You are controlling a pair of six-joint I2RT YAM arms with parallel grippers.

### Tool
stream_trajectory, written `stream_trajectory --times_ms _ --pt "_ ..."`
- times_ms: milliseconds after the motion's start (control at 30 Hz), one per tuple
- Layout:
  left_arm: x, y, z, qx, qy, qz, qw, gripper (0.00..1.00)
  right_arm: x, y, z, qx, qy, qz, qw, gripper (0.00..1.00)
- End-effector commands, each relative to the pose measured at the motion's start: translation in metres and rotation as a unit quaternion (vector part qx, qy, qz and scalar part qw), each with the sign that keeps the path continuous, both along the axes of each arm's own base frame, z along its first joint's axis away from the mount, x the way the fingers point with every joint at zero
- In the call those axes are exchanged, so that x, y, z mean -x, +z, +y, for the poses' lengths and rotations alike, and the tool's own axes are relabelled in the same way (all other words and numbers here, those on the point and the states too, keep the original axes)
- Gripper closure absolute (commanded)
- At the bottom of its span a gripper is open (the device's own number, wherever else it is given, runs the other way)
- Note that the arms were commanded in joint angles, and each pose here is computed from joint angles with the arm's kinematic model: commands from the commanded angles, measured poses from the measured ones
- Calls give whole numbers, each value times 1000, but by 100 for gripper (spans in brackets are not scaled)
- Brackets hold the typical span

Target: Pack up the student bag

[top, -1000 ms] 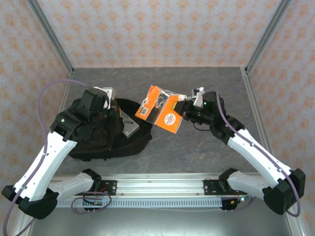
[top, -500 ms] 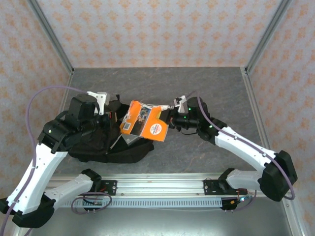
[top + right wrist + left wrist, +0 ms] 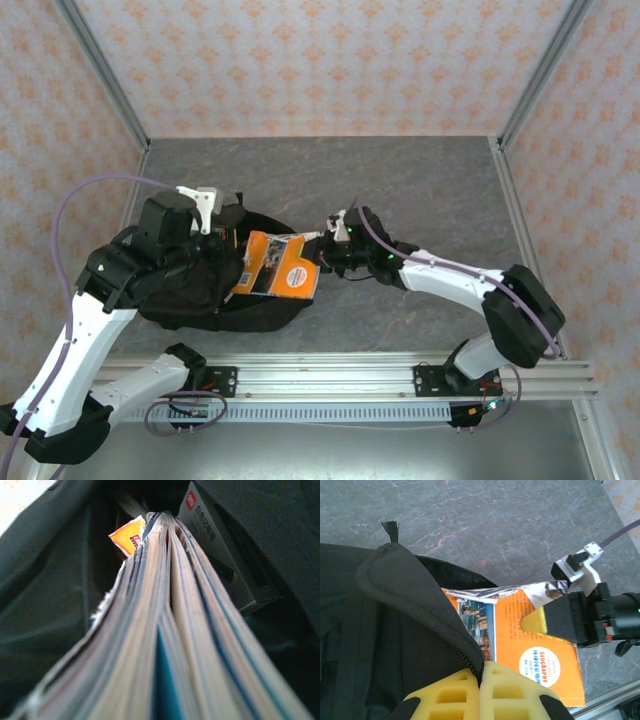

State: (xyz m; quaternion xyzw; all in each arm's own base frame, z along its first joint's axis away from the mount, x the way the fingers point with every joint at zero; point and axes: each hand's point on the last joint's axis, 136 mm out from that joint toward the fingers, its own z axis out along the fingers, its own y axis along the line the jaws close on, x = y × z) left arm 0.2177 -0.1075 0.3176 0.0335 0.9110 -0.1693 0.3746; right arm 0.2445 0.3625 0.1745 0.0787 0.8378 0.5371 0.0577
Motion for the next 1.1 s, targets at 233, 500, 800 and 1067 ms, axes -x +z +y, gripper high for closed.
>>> stream_trajectory --times_ms 233,500,800,1067 --pt "-10 35 -11 51 -10 -58 997 100 -12 32 54 -44 36 -62 996 100" --pt "-11 41 -11 58 -9 -73 996 100 -25 -2 99 -12 61 -44 997 100" --pt "-9 38 -17 75 -19 -72 994 100 -41 -20 164 -4 77 -53 996 99" --pt "-20 18 -21 84 -1 -49 995 100 -55 -55 192 11 69 -34 997 54"
